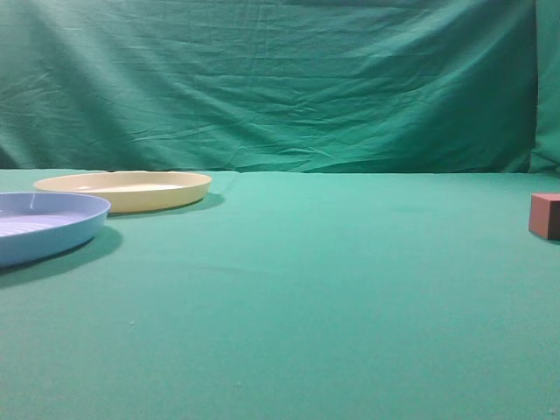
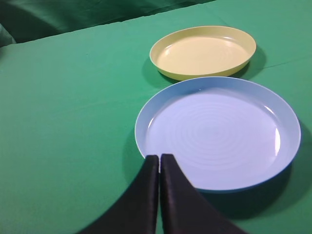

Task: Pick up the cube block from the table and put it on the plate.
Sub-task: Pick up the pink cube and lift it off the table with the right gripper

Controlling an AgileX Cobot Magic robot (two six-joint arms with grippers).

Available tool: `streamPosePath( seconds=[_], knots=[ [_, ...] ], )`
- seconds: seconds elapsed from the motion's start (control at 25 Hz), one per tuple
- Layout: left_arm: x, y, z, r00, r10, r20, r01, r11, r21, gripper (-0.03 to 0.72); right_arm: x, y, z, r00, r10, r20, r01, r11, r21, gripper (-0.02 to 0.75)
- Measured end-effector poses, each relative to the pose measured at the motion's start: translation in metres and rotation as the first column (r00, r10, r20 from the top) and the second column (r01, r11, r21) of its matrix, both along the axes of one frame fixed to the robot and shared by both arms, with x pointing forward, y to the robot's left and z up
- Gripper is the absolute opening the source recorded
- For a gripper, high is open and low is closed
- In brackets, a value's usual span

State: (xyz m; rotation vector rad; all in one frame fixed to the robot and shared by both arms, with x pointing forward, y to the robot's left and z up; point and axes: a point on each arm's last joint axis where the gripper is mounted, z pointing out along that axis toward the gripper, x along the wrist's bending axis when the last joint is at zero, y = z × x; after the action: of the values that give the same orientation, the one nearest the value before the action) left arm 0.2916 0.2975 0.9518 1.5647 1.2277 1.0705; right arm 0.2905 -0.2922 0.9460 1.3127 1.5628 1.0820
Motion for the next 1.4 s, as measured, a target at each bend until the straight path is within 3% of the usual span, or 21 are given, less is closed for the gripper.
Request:
streamPosePath(
  seconds=[0.8, 0.88, 1.04, 1.12, 1.4],
  knots=[
    [0.000, 0.000, 0.000, 1.000, 0.000, 0.000, 0.000, 1.000, 0.000, 0.000, 0.001, 0.000, 0.001, 1.000, -0.001, 0.015, 0.001, 1.000, 0.000, 0.000],
    [0.000, 0.000, 0.000, 1.000, 0.000, 0.000, 0.000, 1.000, 0.000, 0.000, 0.002, 0.000, 0.006, 0.998, -0.006, 0.070, 0.004, 1.000, 0.028, 0.000],
    [0.000, 0.000, 0.000, 1.000, 0.000, 0.000, 0.000, 1.000, 0.000, 0.000, 0.004, 0.000, 0.029, 0.951, -0.047, 0.306, -0.005, 0.986, 0.167, 0.000],
    [0.000, 0.000, 0.000, 1.000, 0.000, 0.000, 0.000, 1.000, 0.000, 0.000, 0.004, 0.000, 0.033, 0.937, -0.064, 0.342, -0.008, 0.978, 0.207, 0.000],
    [0.000, 0.000, 0.000, 1.000, 0.000, 0.000, 0.000, 1.000, 0.000, 0.000, 0.021, 0.005, 0.067, 0.997, -0.027, 0.077, 0.011, 0.980, 0.200, 0.000]
  ],
)
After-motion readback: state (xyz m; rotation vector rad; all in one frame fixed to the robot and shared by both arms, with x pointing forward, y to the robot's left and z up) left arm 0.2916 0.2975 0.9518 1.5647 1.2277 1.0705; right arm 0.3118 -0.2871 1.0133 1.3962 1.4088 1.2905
